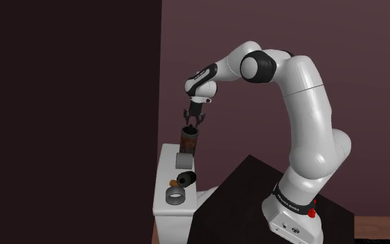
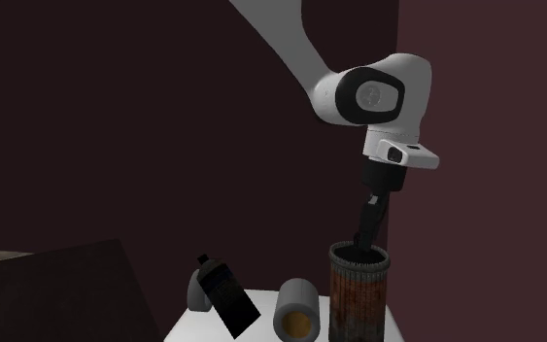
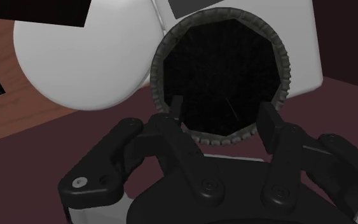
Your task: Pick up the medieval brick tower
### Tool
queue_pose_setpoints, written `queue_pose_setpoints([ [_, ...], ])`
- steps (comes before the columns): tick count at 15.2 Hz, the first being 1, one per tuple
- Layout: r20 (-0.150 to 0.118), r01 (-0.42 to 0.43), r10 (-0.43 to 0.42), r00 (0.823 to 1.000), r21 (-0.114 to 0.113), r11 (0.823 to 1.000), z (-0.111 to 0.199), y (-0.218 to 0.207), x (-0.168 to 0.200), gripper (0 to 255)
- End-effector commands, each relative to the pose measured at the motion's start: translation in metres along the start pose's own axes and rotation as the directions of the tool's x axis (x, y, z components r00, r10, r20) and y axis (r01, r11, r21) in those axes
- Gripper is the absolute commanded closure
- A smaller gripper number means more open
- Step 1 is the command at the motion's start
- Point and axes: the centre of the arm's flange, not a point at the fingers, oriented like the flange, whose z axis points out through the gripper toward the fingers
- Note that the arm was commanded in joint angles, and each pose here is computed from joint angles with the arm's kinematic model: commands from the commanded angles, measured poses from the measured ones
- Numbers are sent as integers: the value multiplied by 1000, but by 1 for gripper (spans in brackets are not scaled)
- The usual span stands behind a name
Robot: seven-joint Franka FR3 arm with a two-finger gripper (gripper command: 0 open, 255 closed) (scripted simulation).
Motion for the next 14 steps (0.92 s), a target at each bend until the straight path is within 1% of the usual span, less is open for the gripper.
queue_pose_setpoints([
  [1,0,0,0,1000,0,1000,1,0,0,255],
  [9,0,0,0,1000,0,1000,0,0,1,255],
  [14,0,0,0,1000,0,1000,-26,-1,-4,255],
])
